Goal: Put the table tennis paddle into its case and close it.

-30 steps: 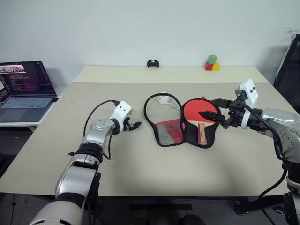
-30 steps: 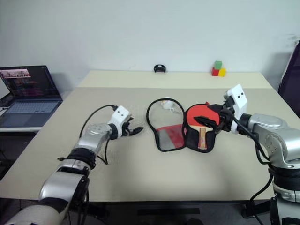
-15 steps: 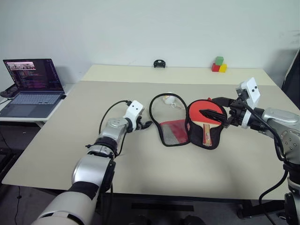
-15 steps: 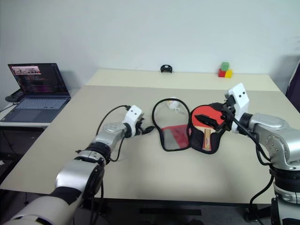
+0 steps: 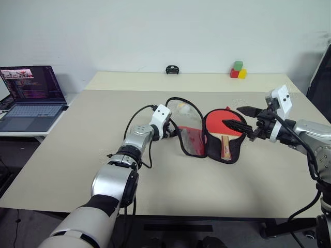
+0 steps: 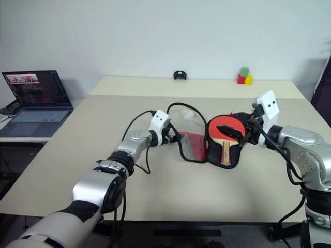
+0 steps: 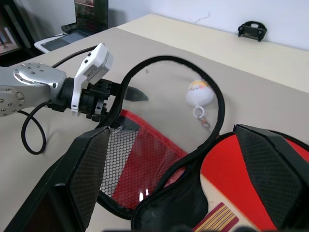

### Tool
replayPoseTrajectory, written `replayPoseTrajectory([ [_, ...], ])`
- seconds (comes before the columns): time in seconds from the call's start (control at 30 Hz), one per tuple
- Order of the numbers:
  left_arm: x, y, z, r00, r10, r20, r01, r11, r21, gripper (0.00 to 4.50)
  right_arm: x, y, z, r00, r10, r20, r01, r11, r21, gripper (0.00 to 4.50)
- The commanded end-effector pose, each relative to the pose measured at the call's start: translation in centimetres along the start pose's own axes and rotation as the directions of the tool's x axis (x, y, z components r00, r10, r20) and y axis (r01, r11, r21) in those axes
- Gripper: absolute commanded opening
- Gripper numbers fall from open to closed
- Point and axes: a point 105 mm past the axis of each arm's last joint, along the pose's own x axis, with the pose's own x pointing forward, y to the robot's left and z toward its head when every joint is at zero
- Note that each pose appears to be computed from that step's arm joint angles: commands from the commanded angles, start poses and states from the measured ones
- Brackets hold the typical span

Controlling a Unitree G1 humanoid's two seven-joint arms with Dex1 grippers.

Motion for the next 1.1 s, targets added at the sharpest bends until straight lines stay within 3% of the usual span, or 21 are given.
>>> replayPoseTrajectory([
  [0.03, 0.9, -1.0, 4.4, 0.992, -0.035, 0.123, 0.029, 0.998, 0.05, 4.01, -1.2, -0.3, 1.8, 0.998, -0.027, 0.053, 0.03, 0.999, -0.046, 4.48],
  [0.23, 3.2, -5.5, 7.6, 0.969, -0.153, 0.196, 0.142, 0.988, 0.069, 4.01, -2.6, -1.7, 1.9, 0.993, -0.103, 0.063, 0.105, 0.994, -0.029, 4.48],
  [0.53, 4.6, -8.8, 8.6, 0.955, -0.215, 0.205, 0.198, 0.975, 0.1, 4.01, -3.6, -2.2, 1.4, 0.982, -0.181, 0.06, 0.182, 0.983, -0.013, 4.48],
  [0.83, 2.5, -6.4, 9.5, 0.927, -0.245, 0.284, 0.218, 0.968, 0.123, 4.01, -2.9, -2.9, -1.8, 0.973, -0.228, -0.032, 0.23, 0.97, 0.077, 4.48],
  [1.1, -3.9, -2.9, 8.7, 0.861, -0.402, 0.313, 0.351, 0.913, 0.206, 4.01, -1.3, -4.4, -4.9, 0.95, -0.274, -0.151, 0.292, 0.949, 0.116, 4.48],
])
